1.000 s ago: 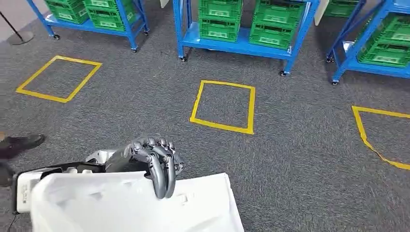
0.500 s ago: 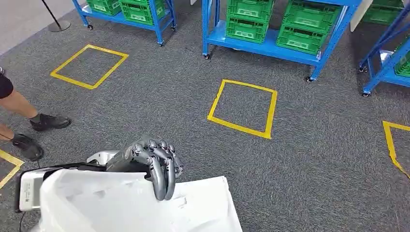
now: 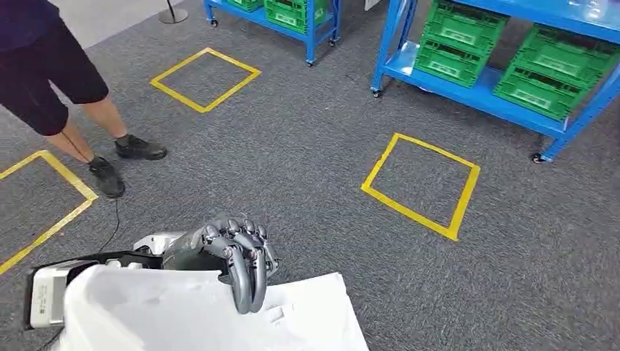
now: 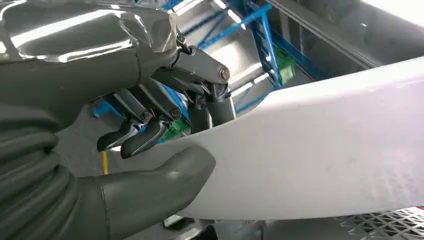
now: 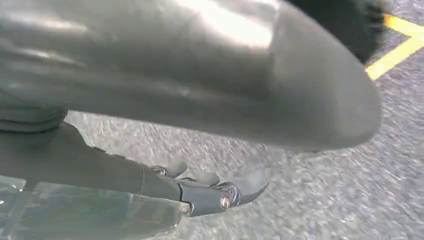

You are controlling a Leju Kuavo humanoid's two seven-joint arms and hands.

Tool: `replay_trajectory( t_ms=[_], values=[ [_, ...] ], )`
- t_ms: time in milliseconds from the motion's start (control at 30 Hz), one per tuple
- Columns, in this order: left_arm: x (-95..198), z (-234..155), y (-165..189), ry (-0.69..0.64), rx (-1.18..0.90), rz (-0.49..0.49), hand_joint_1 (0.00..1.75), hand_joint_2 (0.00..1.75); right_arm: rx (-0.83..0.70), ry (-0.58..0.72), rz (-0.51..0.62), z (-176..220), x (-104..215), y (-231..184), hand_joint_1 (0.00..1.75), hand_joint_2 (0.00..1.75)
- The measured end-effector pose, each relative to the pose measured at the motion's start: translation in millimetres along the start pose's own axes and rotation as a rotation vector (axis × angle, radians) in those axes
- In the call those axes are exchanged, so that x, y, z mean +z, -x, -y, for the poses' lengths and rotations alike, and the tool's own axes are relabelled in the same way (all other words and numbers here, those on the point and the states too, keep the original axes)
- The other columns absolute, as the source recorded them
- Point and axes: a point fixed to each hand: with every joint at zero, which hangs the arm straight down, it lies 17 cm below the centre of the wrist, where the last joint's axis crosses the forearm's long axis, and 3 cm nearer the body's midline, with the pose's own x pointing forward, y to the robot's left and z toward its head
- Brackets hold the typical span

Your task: Take the parts from the cabinet and place them on the table.

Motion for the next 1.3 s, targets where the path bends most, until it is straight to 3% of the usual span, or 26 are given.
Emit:
replay_trajectory(
  t_ms=[700, 1300],
  values=[
    [-0.7, 12.2, -5.8, 0.061, 0.053, 0.022, 1.75, 1.75, -0.011, -0.023, -0.005, -7.8, -1.2, -0.8, 0.0, 0.0],
    [6.7, -6.0, 0.0, 0.019, 0.063, -0.027, 1.75, 1.75, 0.031, -0.031, -0.026, -7.1, 3.8, 15.6, 0.0, 0.0]
  ],
)
